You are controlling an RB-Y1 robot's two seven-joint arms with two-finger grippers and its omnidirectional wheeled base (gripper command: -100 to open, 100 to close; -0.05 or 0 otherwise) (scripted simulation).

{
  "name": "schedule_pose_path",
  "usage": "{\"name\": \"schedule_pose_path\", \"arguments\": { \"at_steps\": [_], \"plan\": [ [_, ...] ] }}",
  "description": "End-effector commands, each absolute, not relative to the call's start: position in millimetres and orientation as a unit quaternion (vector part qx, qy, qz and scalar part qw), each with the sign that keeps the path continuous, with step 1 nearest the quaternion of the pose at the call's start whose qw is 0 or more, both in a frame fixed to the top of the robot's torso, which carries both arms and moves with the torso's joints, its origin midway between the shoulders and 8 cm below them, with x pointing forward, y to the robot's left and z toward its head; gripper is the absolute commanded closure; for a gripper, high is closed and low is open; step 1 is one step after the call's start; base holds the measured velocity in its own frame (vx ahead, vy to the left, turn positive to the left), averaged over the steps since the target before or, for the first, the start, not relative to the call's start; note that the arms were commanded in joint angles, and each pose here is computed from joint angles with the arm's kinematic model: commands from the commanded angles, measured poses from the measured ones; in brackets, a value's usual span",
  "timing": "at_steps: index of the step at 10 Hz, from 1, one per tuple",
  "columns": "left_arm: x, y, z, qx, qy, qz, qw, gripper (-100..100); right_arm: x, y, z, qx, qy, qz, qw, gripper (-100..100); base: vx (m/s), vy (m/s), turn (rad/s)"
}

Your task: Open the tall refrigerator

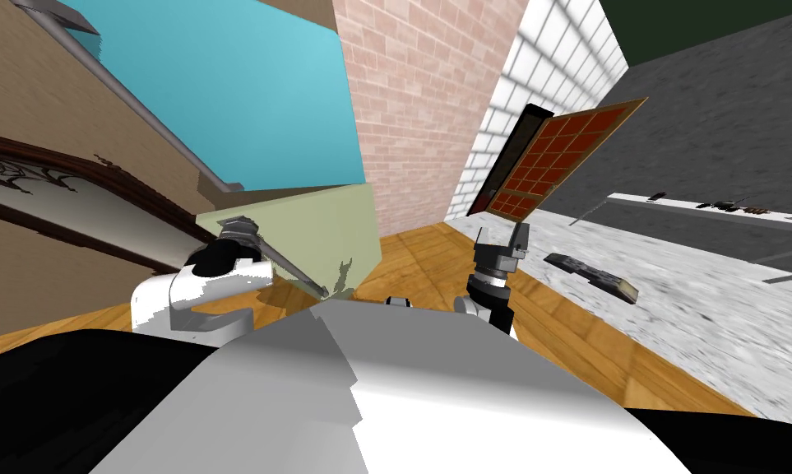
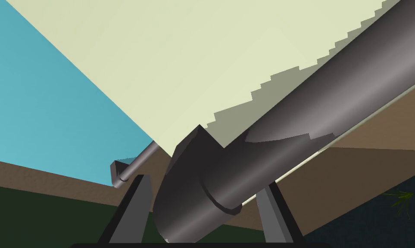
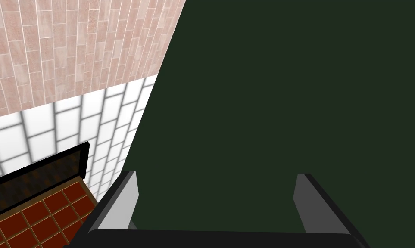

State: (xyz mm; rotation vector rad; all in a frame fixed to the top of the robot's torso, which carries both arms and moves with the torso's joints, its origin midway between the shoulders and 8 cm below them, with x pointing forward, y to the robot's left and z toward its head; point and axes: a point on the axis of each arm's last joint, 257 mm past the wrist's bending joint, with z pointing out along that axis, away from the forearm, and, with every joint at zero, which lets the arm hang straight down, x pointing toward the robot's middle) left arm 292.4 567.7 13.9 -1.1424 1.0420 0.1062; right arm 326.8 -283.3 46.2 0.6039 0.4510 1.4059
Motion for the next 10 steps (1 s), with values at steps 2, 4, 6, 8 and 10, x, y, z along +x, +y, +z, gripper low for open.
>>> {"name": "schedule_pose_path", "arguments": {
  "at_steps": [2, 4, 6, 8, 10],
  "plan": [
    [277.6, 582.4, 18.6, -0.528, 0.450, 0.070, 0.717, 100, 326.8, -283.3, 46.2, 0.271, 0.202, 0.631, 0.698, 0, 0.033, -0.234, 0.064],
    [264.2, 594.7, 18.8, -0.541, 0.434, 0.090, 0.715, 100, 326.8, -283.2, 46.2, 0.271, 0.202, 0.631, 0.698, 0, 0.025, -0.355, 0.104],
    [264.9, 594.3, 17.4, -0.541, 0.437, 0.089, 0.713, 100, 326.8, -283.2, 46.2, 0.271, 0.202, 0.631, 0.698, 0, 0.021, -0.207, 0.036],
    [235.4, 623.4, 14.7, -0.569, 0.404, 0.136, 0.703, 100, 326.8, -283.2, 46.2, 0.271, 0.202, 0.631, 0.698, 0, 0.008, -0.213, -0.206],
    [220.0, 636.2, 15.3, -0.580, 0.386, 0.159, 0.699, 100, 326.8, -283.2, 46.2, 0.271, 0.202, 0.631, 0.698, 0, 0.024, -0.270, -0.154]
  ]
}}
